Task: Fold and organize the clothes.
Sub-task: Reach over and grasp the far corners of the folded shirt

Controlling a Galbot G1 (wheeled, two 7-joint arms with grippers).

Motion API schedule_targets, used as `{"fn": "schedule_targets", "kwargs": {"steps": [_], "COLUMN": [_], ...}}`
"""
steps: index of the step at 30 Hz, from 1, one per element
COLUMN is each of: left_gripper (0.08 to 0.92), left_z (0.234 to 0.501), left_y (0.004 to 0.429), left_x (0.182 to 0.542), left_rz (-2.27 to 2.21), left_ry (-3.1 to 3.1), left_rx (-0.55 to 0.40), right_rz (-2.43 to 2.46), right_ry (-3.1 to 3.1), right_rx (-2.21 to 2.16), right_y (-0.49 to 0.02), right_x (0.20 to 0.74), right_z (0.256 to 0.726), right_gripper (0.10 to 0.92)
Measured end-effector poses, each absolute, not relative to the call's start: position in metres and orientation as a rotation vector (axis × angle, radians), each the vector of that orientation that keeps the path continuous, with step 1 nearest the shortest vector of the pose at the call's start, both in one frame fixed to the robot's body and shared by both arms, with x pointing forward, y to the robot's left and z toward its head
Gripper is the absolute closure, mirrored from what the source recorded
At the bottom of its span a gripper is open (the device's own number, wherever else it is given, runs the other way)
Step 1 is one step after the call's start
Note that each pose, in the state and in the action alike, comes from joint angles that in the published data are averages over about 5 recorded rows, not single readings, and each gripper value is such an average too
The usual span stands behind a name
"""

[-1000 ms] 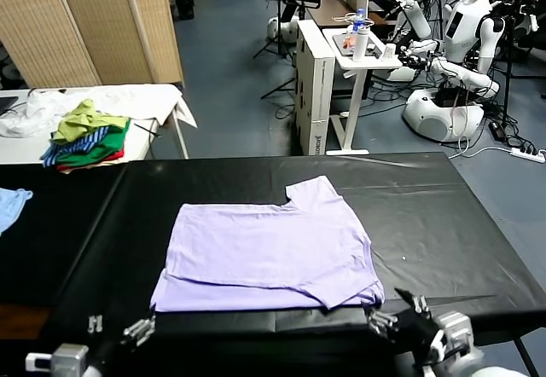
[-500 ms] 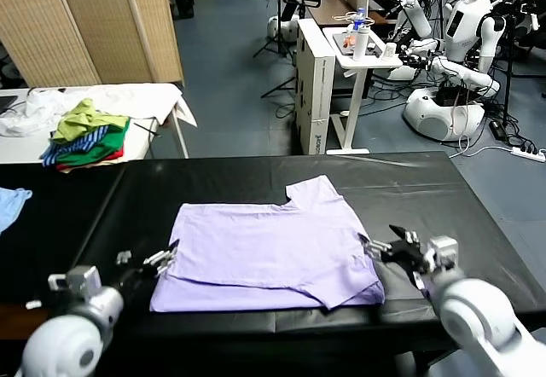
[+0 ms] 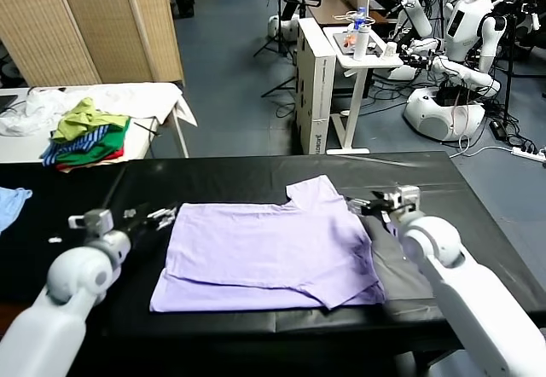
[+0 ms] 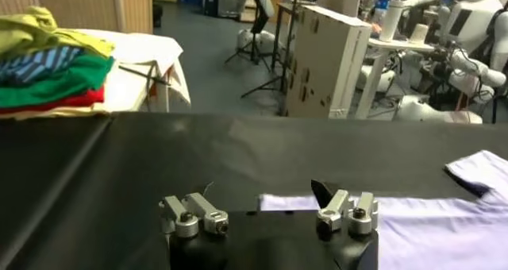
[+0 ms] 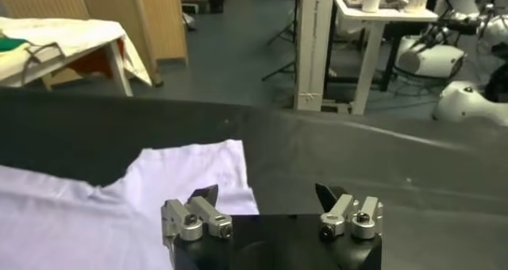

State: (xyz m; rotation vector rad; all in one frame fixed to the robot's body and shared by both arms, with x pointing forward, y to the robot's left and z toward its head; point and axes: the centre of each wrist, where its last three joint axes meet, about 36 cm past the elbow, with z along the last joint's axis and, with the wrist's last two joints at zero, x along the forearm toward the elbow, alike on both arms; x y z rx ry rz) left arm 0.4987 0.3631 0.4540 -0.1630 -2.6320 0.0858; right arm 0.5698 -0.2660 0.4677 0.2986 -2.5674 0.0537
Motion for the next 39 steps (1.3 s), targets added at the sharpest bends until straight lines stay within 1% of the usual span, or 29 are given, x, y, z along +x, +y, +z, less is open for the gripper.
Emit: {"fn": "schedule_targets", "kwargs": {"steps": [9, 15, 17, 22, 28, 29, 32, 35, 36, 39], "left_gripper": [0.092, 0.092, 0.092, 0.092, 0.103, 0.121, 0.213, 0.365, 0.436, 0.609], "left_z": [0.435, 0.426, 0.424, 0.42, 0.417, 0.417, 0.416, 0.416, 0.416, 0.415], "left_y": [0.362, 0.362, 0.361, 0.36, 0.36, 0.36, 0.359, 0.357, 0.357, 0.356], "left_x": [0.529, 0.534, 0.533, 0.531, 0.529, 0.529, 0.526, 0.524, 0.524, 0.523], "left_rz": [0.082, 0.097, 0.098, 0.1, 0.1, 0.1, 0.099, 0.099, 0.099, 0.099], "left_ry": [-2.589, -2.567, -2.561, -2.553, -2.547, -2.545, -2.541, -2.539, -2.538, -2.536], "left_rx": [-0.154, -0.146, -0.15, -0.154, -0.157, -0.159, -0.17, -0.181, -0.183, -0.187], "right_rz": [0.083, 0.094, 0.095, 0.094, 0.092, 0.091, 0.089, 0.089, 0.088, 0.088], "right_ry": [-2.519, -2.505, -2.501, -2.496, -2.494, -2.494, -2.493, -2.492, -2.491, -2.49], "right_rx": [0.282, 0.277, 0.279, 0.282, 0.284, 0.284, 0.285, 0.286, 0.286, 0.285], "right_y": [-0.253, -0.252, -0.251, -0.248, -0.245, -0.244, -0.243, -0.243, -0.243, -0.244], "right_x": [0.593, 0.596, 0.597, 0.599, 0.6, 0.6, 0.6, 0.6, 0.6, 0.6], "right_z": [0.452, 0.443, 0.441, 0.438, 0.436, 0.436, 0.435, 0.434, 0.434, 0.433], "right_gripper": [0.115, 0.116, 0.133, 0.228, 0.263, 0.268, 0.286, 0.305, 0.31, 0.326]}}
